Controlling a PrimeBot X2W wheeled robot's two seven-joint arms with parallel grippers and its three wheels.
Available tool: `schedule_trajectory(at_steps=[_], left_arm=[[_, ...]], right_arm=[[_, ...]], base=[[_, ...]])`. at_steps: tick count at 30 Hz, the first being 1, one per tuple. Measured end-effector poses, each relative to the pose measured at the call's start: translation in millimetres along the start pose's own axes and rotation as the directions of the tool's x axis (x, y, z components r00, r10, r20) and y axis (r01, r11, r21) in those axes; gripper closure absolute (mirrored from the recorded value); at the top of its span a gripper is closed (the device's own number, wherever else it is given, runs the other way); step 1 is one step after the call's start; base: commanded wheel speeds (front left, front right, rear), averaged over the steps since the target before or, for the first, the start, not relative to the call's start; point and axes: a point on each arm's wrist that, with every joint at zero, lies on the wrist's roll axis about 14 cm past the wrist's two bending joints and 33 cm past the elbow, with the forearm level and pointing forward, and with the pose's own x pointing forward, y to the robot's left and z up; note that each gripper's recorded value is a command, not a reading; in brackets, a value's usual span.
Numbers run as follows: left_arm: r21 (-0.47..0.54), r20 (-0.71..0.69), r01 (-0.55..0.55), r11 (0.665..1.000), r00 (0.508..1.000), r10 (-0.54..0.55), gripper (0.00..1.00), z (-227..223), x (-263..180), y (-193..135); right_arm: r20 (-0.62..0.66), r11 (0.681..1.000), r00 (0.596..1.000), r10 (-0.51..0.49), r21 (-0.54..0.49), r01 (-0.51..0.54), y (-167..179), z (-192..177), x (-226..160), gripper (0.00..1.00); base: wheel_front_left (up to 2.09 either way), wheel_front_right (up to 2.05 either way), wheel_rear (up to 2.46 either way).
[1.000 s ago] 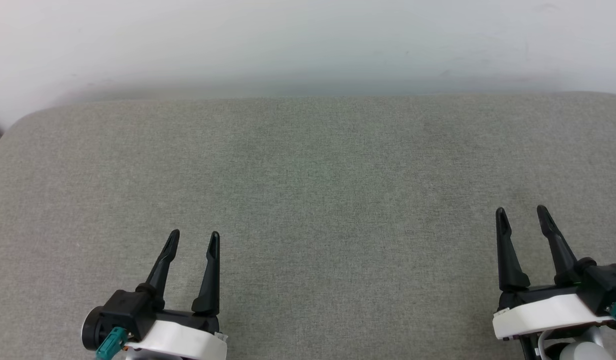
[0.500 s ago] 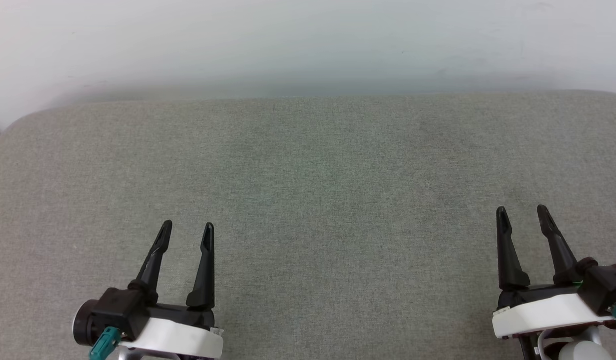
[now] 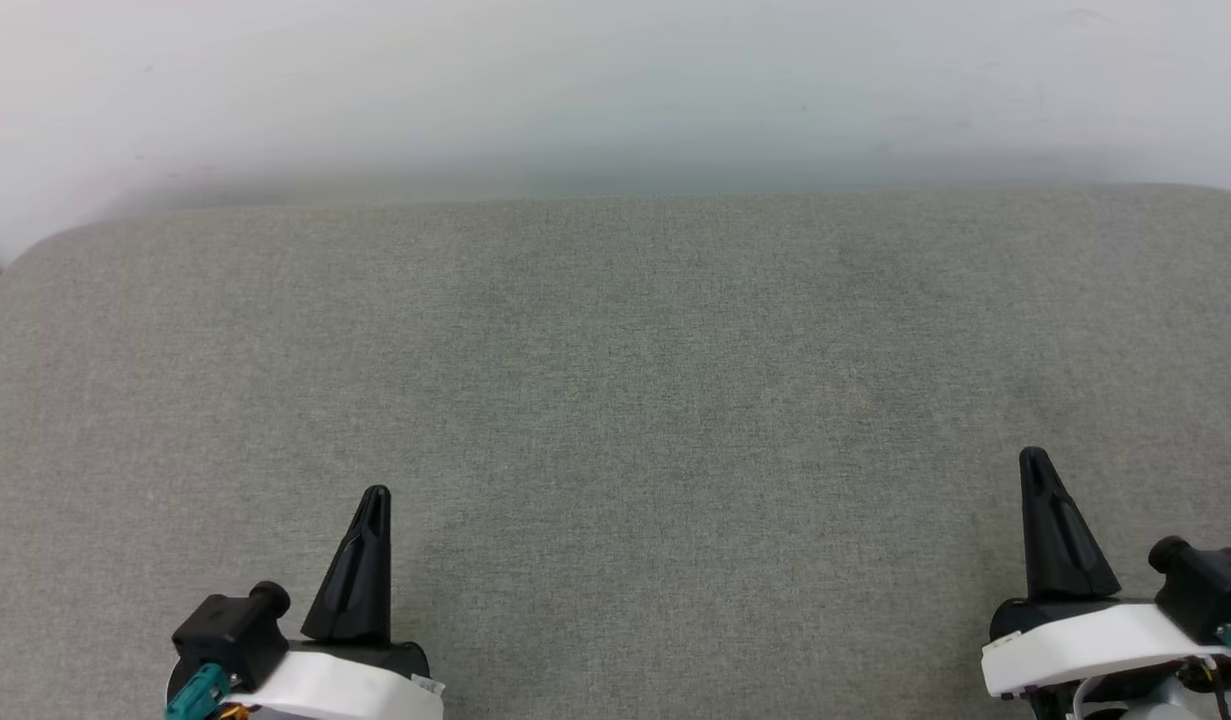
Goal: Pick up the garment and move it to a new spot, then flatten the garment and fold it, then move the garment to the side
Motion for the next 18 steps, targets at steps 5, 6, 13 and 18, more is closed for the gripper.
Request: schedule_trajectory(at_steps=[5,6,13,18], left_arm=[[-0.091,-0.012,-0.030,0.995,1.000,0.029,1.00,-2.2,-0.8,5.8],[-0.108,-0.015,-0.035,0.994,0.999,0.033,1.00,-2.7,-0.8,6.6],[-0.221,-0.025,-0.064,0.973,0.998,0.059,1.00,-3.4,1.4,12.0],[-0.294,-0.037,-0.086,0.952,0.996,0.078,1.00,-5.2,0.9,16.2]], right_arm=[[-0.011,0.995,1.000,-0.021,0.095,0.022,-3.6,-2.1,-0.8,1.00],[-0.012,0.993,1.000,-0.025,0.114,0.026,-4.2,-2.2,-0.9,1.00],[-0.025,0.971,0.999,-0.048,0.231,0.052,-8.5,-3.6,-1.4,1.00],[-0.035,0.949,0.998,-0.060,0.307,0.068,-10.9,-4.9,-1.7,1.00]], base=[[0.00,0.00,0.00],[0.00,0.00,0.00],[0.00,0.00,0.00],[0.00,0.00,0.00]])
